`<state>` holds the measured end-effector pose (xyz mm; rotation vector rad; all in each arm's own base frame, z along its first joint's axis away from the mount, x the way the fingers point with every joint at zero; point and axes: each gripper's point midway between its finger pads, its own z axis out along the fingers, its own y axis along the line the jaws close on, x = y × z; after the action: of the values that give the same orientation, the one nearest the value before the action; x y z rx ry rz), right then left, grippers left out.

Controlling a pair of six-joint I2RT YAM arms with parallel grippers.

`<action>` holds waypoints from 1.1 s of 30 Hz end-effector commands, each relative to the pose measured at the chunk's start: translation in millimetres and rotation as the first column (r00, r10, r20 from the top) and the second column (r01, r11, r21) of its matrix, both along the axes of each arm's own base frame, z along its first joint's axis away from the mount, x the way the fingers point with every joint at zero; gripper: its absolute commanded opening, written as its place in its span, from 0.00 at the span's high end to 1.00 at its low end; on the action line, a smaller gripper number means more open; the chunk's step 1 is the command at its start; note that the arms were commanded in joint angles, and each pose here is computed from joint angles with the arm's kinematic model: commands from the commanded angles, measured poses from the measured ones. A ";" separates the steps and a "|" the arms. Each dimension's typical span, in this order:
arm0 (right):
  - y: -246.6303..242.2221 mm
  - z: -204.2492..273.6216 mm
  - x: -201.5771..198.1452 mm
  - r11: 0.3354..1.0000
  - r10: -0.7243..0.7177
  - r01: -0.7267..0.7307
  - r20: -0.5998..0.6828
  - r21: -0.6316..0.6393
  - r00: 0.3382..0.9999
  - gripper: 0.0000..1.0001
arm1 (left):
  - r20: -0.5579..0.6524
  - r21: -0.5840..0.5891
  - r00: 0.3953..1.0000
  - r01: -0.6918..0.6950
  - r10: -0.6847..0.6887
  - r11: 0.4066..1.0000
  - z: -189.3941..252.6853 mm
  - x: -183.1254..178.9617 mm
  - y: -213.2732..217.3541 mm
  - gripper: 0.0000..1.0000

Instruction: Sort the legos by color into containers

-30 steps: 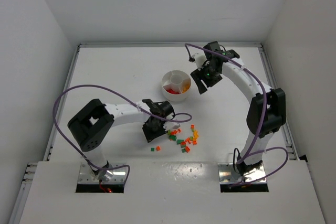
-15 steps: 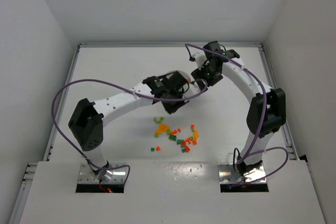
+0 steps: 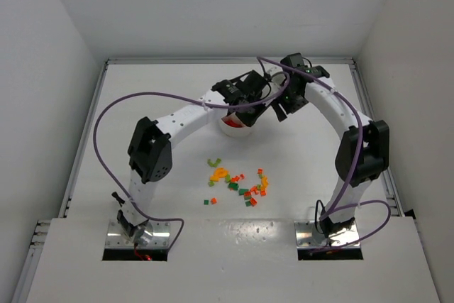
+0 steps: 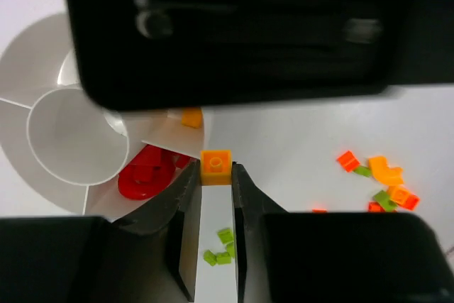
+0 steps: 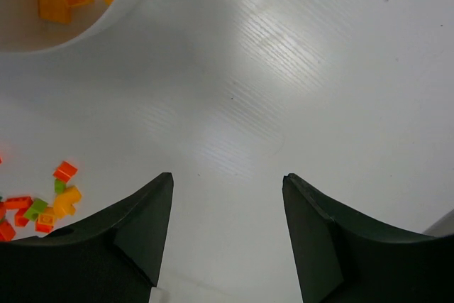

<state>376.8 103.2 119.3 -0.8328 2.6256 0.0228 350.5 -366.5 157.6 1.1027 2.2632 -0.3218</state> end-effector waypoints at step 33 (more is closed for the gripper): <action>-113.6 22.4 11.5 0.899 -0.424 0.416 0.033 0.139 0.905 0.34 | 0.066 0.035 0.983 -0.174 0.171 0.984 -9.4 54.7 4.8 0.74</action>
<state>394.3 -19.5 123.4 -0.1626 2.7051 -0.0131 390.2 -362.9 128.4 0.9870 2.3368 -0.1914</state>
